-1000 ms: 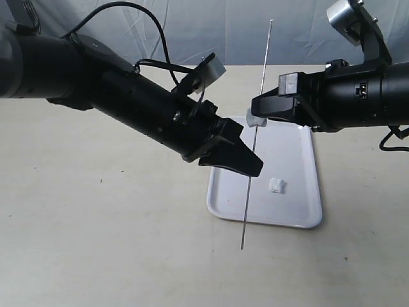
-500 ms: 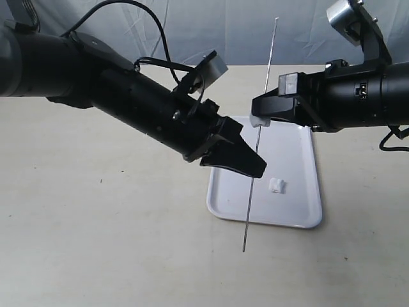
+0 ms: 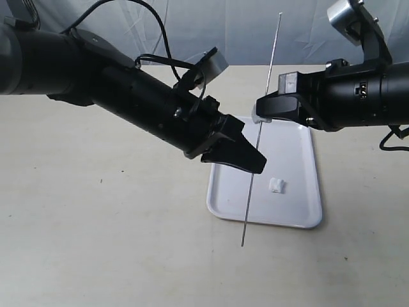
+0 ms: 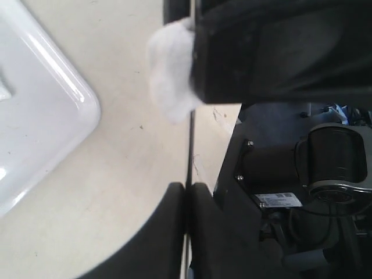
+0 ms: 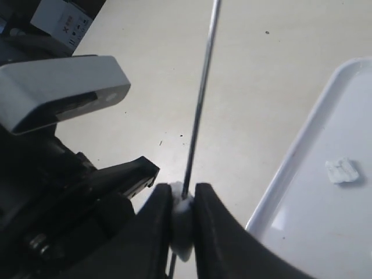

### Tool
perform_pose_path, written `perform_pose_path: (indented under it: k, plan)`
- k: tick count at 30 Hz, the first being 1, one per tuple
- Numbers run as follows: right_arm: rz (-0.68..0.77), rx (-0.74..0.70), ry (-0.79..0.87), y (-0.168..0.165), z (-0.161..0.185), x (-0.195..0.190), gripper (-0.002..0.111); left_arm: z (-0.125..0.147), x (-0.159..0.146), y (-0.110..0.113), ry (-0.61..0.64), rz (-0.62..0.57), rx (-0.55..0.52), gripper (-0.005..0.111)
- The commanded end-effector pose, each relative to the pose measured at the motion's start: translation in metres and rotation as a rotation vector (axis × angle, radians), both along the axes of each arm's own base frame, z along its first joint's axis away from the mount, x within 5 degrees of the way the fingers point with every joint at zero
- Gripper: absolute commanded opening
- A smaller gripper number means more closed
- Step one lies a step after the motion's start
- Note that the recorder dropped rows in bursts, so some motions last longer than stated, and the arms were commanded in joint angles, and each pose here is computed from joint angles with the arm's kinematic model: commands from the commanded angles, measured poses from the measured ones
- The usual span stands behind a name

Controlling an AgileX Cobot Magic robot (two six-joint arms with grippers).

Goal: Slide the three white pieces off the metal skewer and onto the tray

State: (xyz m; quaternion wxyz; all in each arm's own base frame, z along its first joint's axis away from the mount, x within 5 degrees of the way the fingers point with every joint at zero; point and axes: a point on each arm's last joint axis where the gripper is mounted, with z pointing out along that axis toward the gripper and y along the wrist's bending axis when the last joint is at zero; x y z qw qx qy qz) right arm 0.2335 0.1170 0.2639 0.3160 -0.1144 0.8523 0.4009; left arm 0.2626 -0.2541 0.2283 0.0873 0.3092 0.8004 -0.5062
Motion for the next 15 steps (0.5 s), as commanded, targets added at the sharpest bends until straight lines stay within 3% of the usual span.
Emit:
perform_pose_path:
  k: [1,15]
  plan:
    - [-0.024,0.007,-0.017,-0.002,0.003,0.001,0.014,0.002,-0.003,-0.002,-0.005,-0.011,0.014,0.0]
    - [-0.068,0.001,-0.032,-0.004,0.003,0.005,0.014,-0.007,-0.021,-0.015,0.001,-0.058,0.042,0.0]
